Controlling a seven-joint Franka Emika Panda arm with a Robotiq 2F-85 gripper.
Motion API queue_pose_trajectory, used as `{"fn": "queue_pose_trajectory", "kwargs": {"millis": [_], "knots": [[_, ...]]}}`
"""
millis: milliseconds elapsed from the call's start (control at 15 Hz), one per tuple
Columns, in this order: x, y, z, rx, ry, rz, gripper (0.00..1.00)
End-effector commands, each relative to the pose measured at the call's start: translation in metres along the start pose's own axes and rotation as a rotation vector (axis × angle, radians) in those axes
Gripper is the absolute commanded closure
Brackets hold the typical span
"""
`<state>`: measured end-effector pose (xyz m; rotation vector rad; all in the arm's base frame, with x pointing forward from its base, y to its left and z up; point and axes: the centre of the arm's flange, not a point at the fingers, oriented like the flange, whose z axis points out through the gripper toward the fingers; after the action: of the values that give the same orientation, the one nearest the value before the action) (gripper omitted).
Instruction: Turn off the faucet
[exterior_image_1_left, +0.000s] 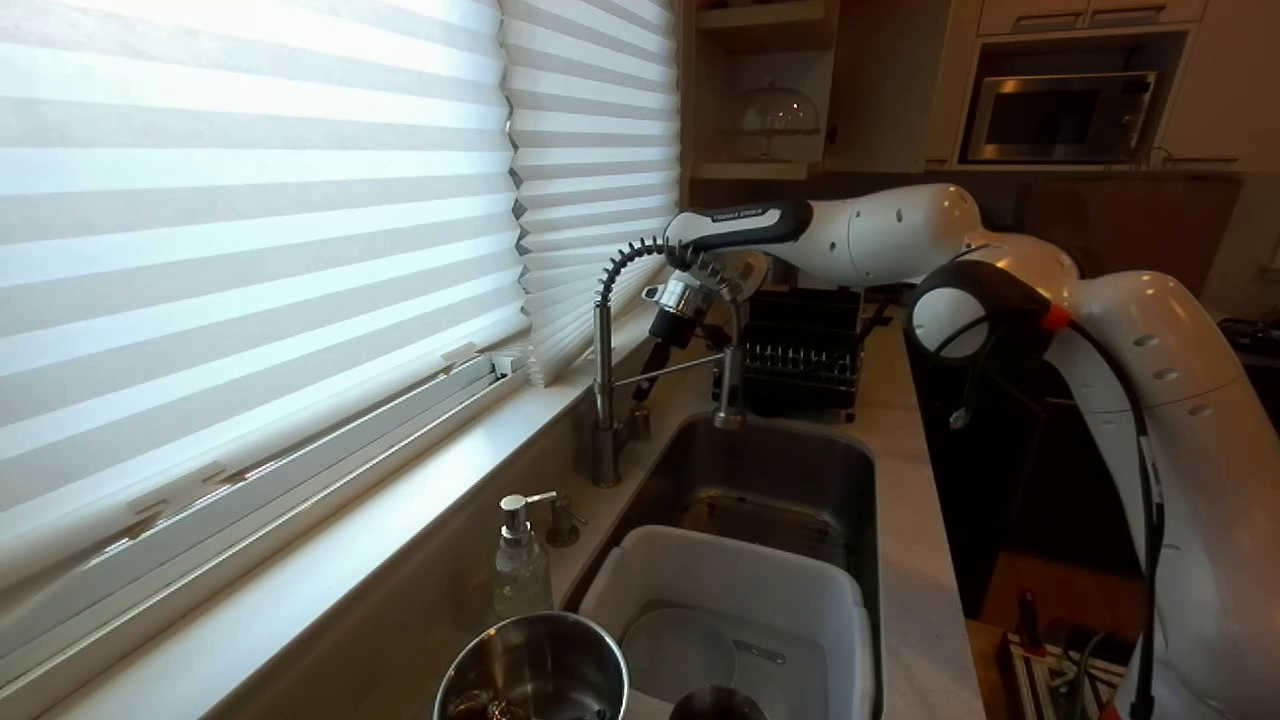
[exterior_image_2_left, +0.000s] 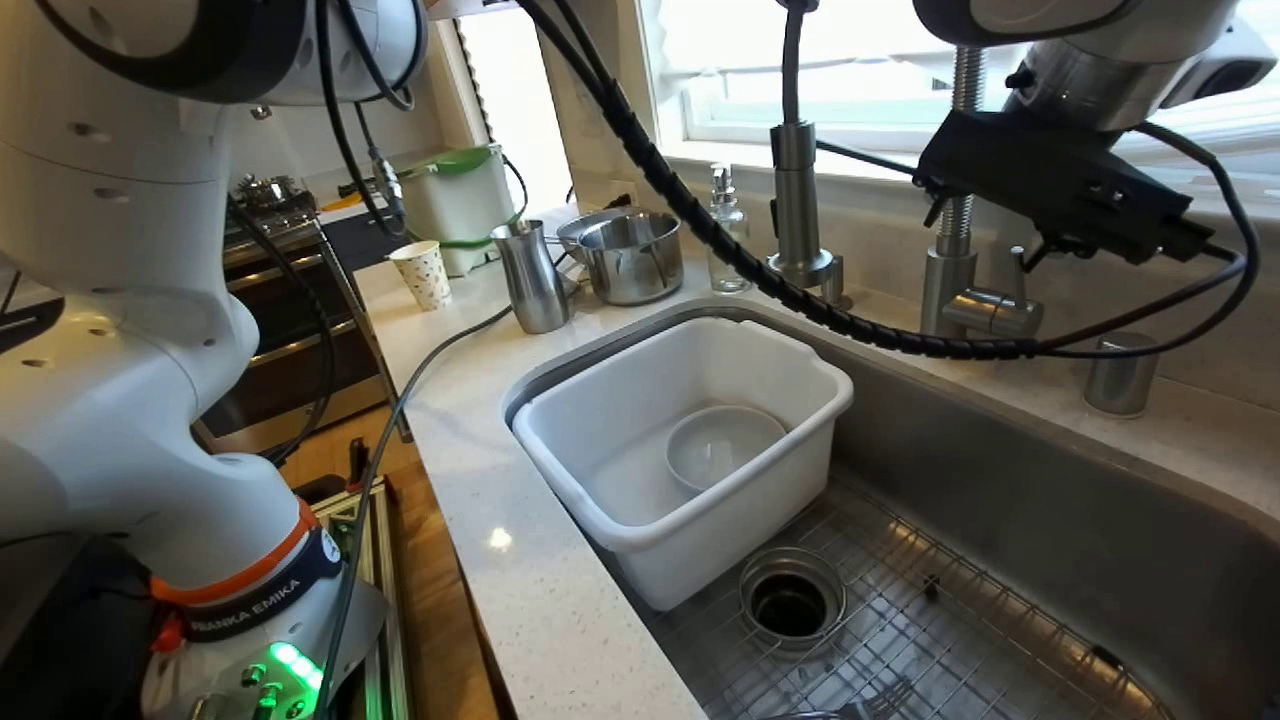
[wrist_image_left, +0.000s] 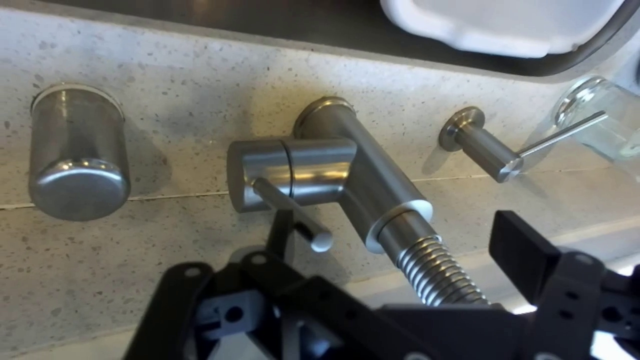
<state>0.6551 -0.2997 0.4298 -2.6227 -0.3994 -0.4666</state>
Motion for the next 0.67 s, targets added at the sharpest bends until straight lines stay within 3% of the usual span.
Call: {"fn": "queue_pose_trajectory", "kwargs": {"millis": [0,600], "knots": [[-0.030,-0.019,-0.028,-0.047,-0.074,0.004,0.00],[-0.074,-0.020,-0.138,-0.202,-0.086,-0.008,0.00]]}}
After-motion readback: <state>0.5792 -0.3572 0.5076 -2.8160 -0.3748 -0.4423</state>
